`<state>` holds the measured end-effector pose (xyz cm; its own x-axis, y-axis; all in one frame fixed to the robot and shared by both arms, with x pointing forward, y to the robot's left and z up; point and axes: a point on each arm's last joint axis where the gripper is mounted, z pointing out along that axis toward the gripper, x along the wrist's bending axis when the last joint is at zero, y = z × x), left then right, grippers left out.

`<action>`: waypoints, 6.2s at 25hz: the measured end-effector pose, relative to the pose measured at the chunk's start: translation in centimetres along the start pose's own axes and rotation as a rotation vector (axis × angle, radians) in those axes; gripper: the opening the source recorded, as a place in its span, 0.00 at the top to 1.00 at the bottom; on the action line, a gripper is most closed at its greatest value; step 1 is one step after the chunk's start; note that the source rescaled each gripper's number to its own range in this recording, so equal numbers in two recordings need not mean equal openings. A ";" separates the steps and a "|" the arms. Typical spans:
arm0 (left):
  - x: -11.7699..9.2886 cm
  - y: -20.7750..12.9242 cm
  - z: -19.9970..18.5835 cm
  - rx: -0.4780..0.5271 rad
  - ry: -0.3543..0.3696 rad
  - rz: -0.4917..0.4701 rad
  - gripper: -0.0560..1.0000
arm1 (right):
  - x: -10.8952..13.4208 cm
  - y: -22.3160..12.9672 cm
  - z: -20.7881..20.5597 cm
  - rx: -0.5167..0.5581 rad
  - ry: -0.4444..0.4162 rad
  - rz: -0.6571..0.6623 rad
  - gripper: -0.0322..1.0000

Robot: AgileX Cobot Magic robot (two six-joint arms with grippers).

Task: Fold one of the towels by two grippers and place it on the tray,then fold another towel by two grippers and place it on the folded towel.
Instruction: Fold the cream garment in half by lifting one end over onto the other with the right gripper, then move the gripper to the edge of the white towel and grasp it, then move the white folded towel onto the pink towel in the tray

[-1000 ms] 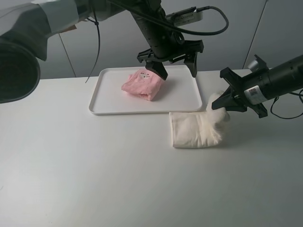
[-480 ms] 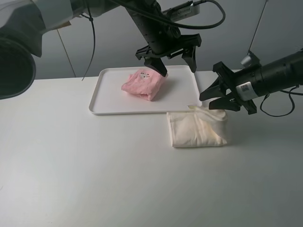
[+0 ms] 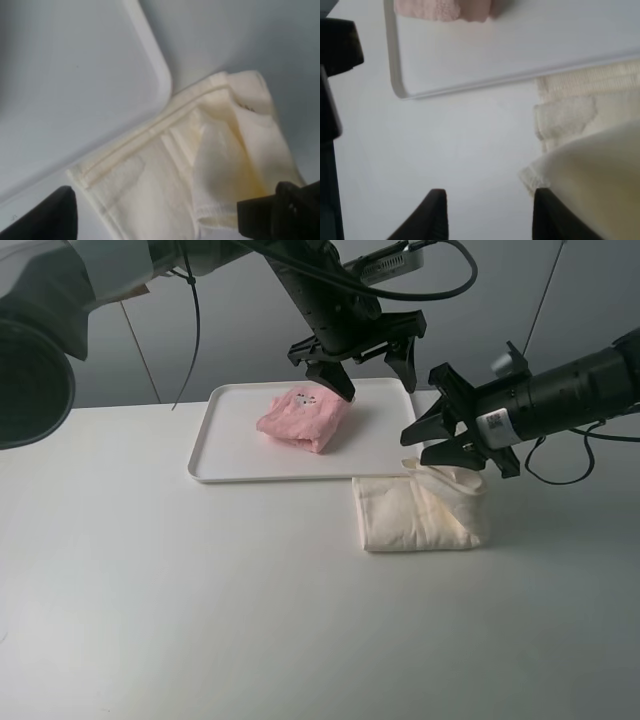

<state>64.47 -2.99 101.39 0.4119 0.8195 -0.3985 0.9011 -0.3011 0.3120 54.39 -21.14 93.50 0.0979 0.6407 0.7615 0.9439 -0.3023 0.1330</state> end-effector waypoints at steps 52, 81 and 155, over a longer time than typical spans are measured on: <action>0.1 0.0 0.0 -0.002 0.009 0.032 0.00 | -6.0 3.1 -4.5 0.009 -0.656 -0.291 0.38; 0.0 0.0 0.0 -0.001 0.004 0.032 0.00 | -3.5 -0.1 1.5 0.075 -0.516 -0.170 0.38; 17.1 0.2 -12.0 -0.105 0.112 -0.037 0.00 | 11.2 5.0 4.8 0.124 0.280 -0.381 0.85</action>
<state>70.09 16.79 105.04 0.3553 0.8803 -0.3144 0.8940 -0.2218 0.3894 61.74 -12.06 99.62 -0.3340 0.4700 0.8171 0.9284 0.0143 0.3713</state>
